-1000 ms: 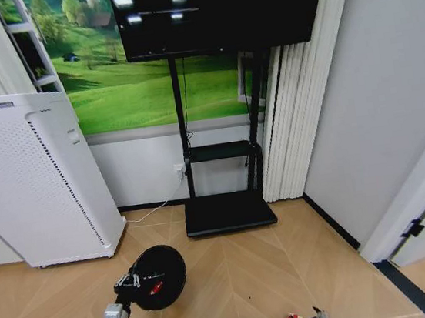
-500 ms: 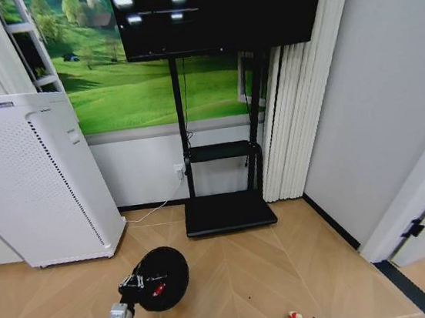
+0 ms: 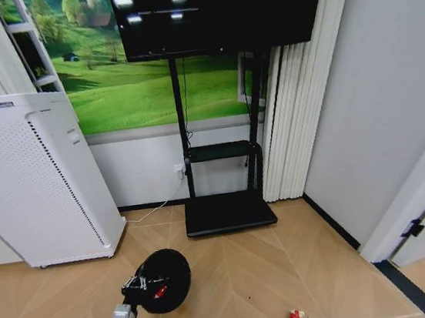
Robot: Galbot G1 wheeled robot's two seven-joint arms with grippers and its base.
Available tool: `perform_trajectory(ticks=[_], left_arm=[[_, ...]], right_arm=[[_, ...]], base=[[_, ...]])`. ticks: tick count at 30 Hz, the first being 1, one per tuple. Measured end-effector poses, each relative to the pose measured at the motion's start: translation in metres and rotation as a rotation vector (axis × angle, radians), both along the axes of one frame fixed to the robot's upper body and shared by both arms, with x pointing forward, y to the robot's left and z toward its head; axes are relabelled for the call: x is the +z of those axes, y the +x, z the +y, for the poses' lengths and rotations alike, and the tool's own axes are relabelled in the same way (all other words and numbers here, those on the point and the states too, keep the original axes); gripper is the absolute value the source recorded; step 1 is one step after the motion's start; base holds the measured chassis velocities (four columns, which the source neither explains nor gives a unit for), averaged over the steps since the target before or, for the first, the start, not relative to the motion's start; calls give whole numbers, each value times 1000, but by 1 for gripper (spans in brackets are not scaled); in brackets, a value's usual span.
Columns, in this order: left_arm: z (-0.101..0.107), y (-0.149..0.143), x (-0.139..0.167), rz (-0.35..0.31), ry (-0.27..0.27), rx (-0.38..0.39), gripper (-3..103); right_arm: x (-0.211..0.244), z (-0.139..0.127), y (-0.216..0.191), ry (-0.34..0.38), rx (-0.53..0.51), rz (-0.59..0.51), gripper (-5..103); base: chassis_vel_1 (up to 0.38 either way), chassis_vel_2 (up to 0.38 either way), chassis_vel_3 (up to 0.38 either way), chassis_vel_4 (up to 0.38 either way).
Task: Pick up the trash bin and place the garbage on the floor into it.
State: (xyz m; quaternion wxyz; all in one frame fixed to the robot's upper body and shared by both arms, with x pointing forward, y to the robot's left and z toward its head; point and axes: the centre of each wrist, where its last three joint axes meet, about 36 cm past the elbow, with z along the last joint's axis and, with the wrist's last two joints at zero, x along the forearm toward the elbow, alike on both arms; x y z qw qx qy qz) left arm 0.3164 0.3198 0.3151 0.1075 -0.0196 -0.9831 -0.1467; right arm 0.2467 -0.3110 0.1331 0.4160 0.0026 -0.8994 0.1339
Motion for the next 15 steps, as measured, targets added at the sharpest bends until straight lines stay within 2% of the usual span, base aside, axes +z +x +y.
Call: perform_trajectory(ticks=[2, 5, 6, 7, 8, 10, 13, 15], left_arm=[[1, 0, -1, 0, 0, 1, 7], [1, 0, -1, -1, 1, 2, 7], [2, 0, -1, -3, 2, 2, 7], [2, 0, -1, -3, 1, 3, 7], [2, 0, -1, -3, 1, 3, 7], [1, 0, -1, -4, 0, 3, 7], [1, 0, -1, -4, 0, 3, 7], [1, 0, -1, -4, -1, 3, 7]], right_arm=[[-2, -3, -1, -1, 7, -2, 96], [-2, -5, -1, -2, 11, -7, 96], [-3, -6, -1, -3, 12, -11, 86], [-3, -6, -2, -2, 11, -14, 80], [-3, -6, -2, -2, 11, -14, 80], [-3, -6, -2, -2, 12, -18, 69], [-3, -6, -3, -2, 13, -18, 63], [-3, -6, -3, -2, 13, -21, 52]], base=[[0, 0, 0, 0], [0, 0, 0, 0], [0, 0, 0, 0], [0, 0, 0, 0], [0, 0, 0, 0], [0, 0, 0, 0], [0, 0, 0, 0], [0, 0, 0, 0]])
